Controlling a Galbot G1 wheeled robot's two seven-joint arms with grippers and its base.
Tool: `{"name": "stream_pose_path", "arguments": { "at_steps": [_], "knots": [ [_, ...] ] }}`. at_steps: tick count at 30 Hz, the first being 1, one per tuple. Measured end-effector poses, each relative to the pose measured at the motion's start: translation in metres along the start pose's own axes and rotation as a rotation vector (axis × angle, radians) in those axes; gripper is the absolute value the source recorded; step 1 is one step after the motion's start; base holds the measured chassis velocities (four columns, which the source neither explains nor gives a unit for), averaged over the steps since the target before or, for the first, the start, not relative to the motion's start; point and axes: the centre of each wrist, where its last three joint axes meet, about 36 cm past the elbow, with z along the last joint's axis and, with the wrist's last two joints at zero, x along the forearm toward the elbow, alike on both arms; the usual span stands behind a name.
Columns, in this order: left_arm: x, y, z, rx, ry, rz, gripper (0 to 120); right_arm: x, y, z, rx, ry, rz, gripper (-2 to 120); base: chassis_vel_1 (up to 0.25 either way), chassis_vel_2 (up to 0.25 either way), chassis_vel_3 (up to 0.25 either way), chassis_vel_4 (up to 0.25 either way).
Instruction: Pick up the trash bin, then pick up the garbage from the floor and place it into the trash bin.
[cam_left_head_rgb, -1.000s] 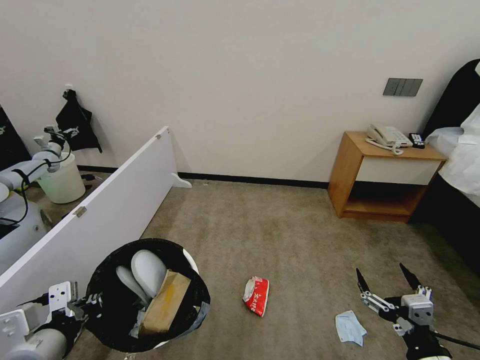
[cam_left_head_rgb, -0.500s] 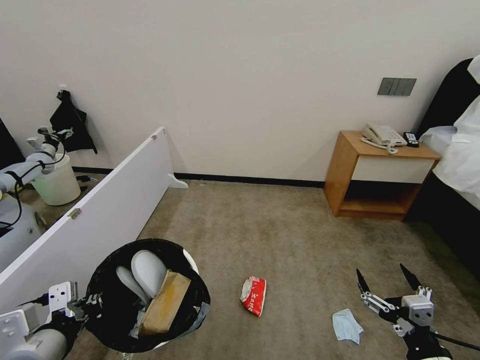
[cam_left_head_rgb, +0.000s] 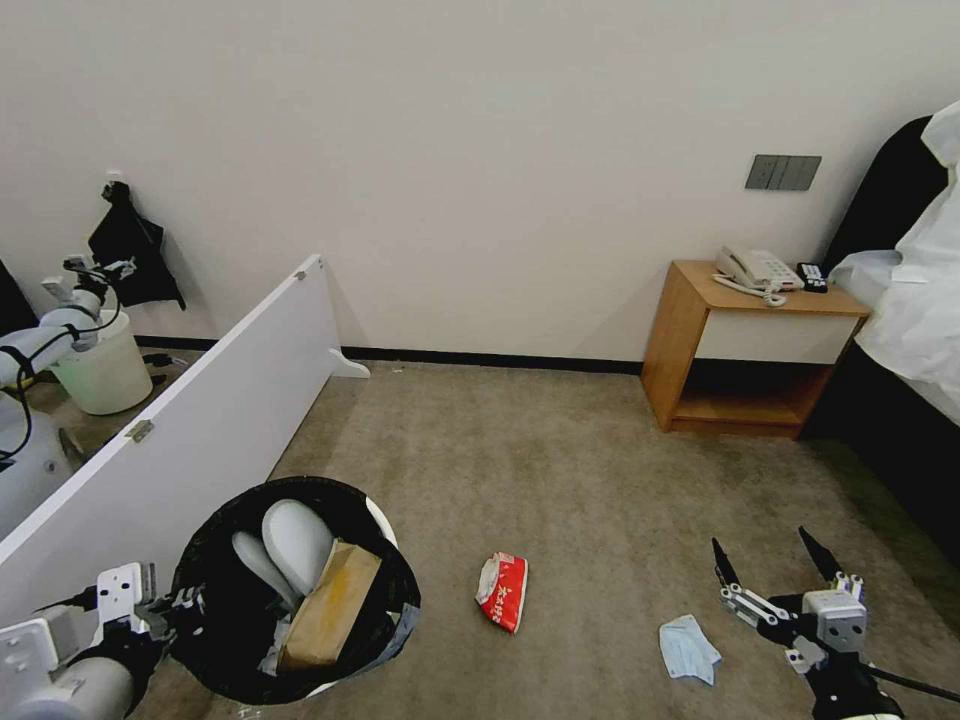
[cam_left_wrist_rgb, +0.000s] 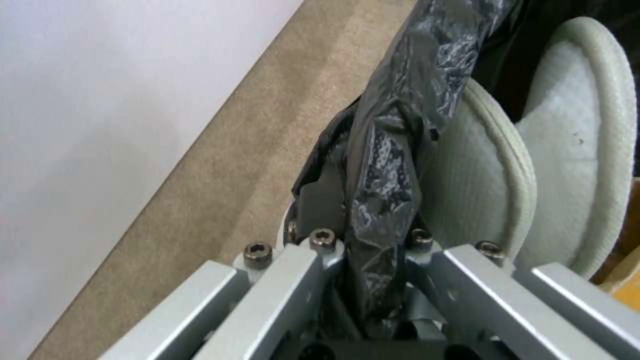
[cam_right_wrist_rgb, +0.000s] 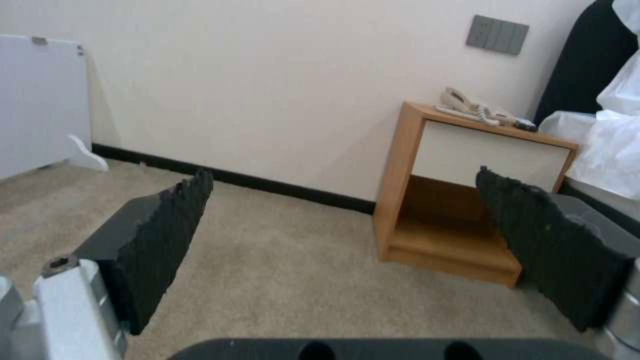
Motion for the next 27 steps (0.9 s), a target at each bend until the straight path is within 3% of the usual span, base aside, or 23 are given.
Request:
{"name": "stream_pose_path", "arguments": {
  "at_steps": [27],
  "knots": [
    [-0.0003,-0.0005,-0.0009,-0.003,-0.002,0.002,3,0.0005,0.0001,0.0004,-0.001,0.002,0.0,100,0.0,0.0,0.0,0.0]
  ]
}}
